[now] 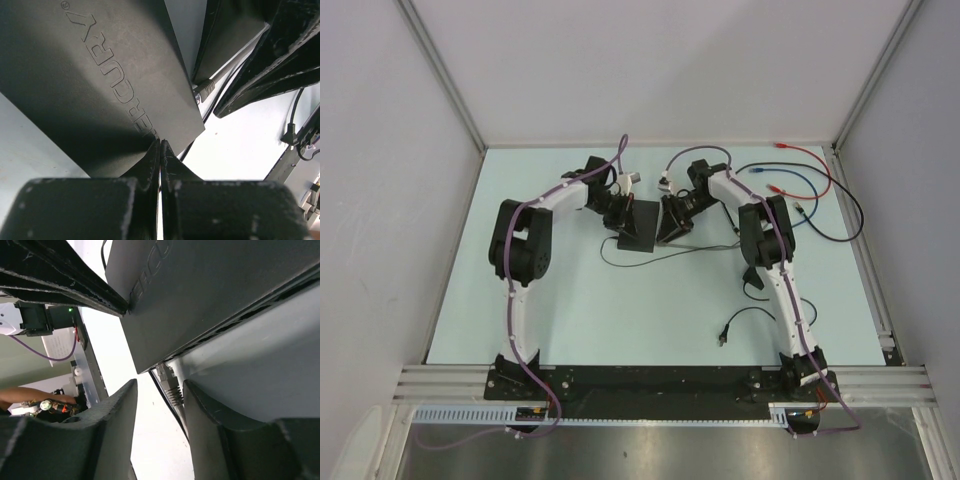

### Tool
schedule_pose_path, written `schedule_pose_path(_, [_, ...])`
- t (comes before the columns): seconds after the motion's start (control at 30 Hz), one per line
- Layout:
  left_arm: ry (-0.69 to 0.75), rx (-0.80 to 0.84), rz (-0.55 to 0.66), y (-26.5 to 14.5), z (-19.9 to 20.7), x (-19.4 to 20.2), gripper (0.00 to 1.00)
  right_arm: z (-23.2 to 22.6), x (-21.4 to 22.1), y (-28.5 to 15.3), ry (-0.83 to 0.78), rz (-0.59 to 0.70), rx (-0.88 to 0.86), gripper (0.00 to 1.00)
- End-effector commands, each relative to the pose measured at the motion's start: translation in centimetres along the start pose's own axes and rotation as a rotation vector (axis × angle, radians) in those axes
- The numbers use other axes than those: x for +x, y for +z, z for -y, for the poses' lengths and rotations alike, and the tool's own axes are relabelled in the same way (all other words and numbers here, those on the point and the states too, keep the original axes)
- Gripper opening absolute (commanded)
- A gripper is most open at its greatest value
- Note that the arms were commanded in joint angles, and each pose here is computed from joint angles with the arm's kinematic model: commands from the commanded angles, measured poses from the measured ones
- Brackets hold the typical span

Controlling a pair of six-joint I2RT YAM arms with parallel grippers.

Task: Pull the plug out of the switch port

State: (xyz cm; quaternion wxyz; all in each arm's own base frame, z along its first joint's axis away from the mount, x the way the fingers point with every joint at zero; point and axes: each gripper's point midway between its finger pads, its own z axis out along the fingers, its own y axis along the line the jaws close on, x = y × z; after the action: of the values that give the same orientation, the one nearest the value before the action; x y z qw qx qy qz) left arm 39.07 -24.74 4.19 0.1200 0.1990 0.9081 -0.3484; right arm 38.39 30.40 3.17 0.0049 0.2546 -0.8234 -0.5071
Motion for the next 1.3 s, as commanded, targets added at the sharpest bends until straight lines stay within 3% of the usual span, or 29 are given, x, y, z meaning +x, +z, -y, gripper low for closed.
schedule_pose_path(0.0, [-0.031,-0.1,-0.069,0.8,-2.2,2.5,0.0,3.5,1.3,2.0,0.011,-0.054,0.079,0.46])
schedule_pose_path(0.47, [-0.03,-0.112,-0.073,0.8,-2.5,2.8,0.0,5.8,2.1,3.1,0.037,-0.088,0.182,0.33])
schedule_pose_path(0.8, [-0.026,-0.113,-0.074,0.9,-2.5,2.8,0.0,6.8,2.7,3.7,0.049,-0.117,0.279,0.36])
schedule_pose_path(0.9, [-0.026,-0.114,-0.074,0.9,-2.5,2.8,0.0,7.0,2.9,3.8,0.046,-0.126,0.304,0.33])
schedule_pose_path(1.07, [-0.024,-0.113,-0.071,0.9,-2.5,2.7,0.0,7.3,3.0,3.8,0.049,-0.137,0.382,0.19])
schedule_pose_path(1.27, [-0.023,-0.109,-0.068,1.1,-2.3,2.5,0.0,7.9,3.3,3.6,0.048,-0.157,0.479,0.11])
